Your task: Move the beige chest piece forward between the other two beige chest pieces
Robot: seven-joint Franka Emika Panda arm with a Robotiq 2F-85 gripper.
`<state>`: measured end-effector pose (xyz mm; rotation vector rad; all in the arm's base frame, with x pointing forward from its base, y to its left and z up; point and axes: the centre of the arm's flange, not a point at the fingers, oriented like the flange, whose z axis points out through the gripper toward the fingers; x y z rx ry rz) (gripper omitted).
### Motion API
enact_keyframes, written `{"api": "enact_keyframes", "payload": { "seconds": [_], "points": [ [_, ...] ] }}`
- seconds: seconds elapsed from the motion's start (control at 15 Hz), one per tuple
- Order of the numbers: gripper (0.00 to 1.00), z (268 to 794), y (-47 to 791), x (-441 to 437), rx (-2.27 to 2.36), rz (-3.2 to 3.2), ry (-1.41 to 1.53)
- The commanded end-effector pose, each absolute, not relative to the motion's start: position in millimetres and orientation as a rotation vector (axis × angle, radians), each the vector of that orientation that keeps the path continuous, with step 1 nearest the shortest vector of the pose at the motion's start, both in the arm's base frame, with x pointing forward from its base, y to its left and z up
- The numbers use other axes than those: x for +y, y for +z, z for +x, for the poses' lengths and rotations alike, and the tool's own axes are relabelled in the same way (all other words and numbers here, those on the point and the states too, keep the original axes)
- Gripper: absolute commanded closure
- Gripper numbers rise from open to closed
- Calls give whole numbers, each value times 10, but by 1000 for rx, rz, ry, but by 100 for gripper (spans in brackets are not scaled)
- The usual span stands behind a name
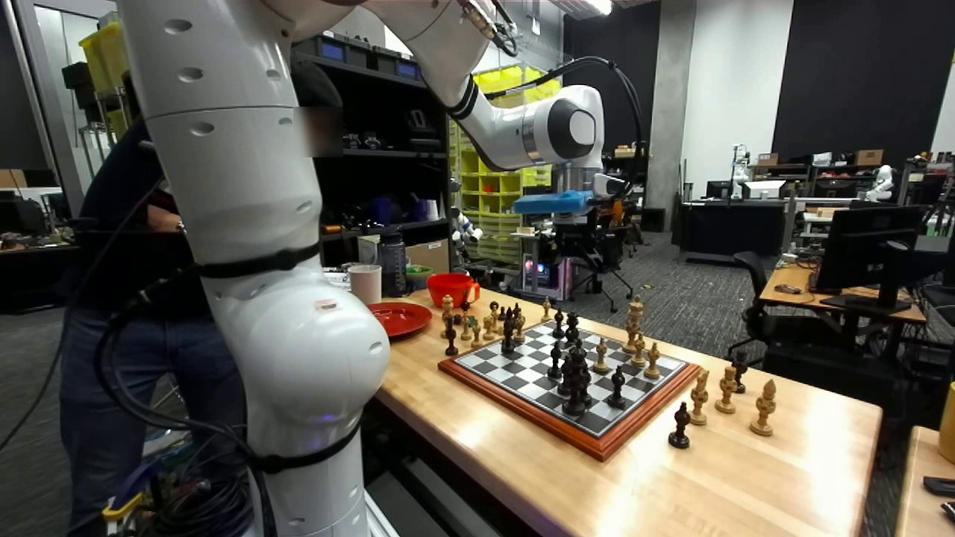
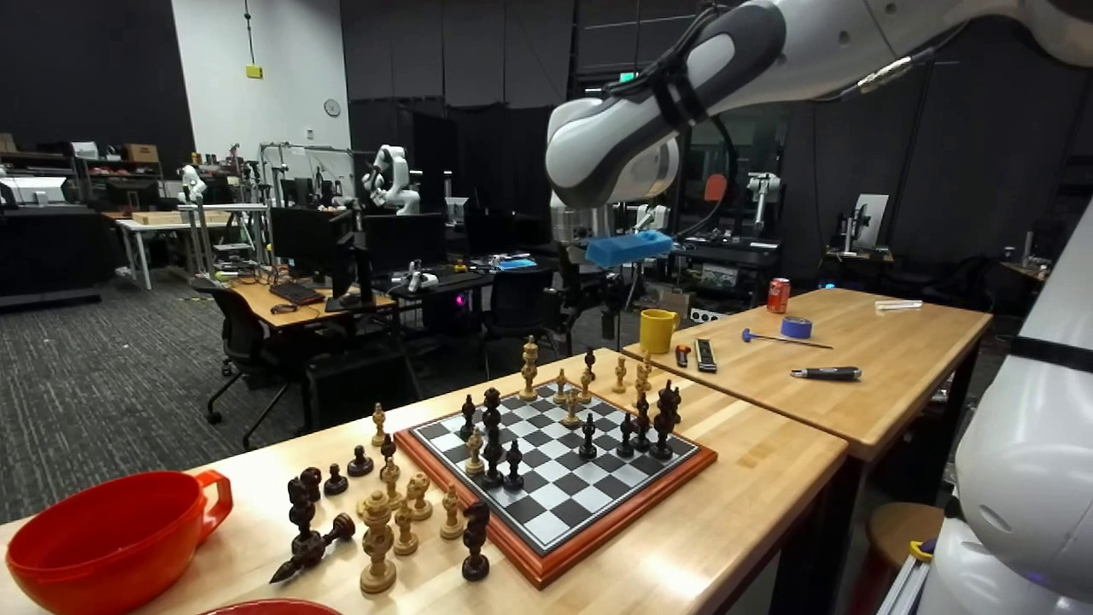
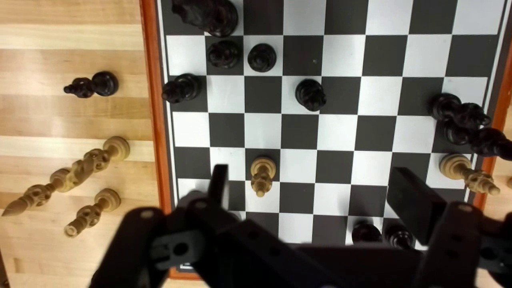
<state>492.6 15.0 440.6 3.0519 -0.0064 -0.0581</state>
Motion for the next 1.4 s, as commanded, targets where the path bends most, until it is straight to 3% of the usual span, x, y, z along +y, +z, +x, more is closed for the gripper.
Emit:
{"api": "enact_keyframes", "payload": {
  "seconds": [0.0,1.33],
  "points": [
    [0,4938,4403,146,-7,3052,-59],
    [0,5898,3992,-361,-6,3098,-142]
  ]
}}
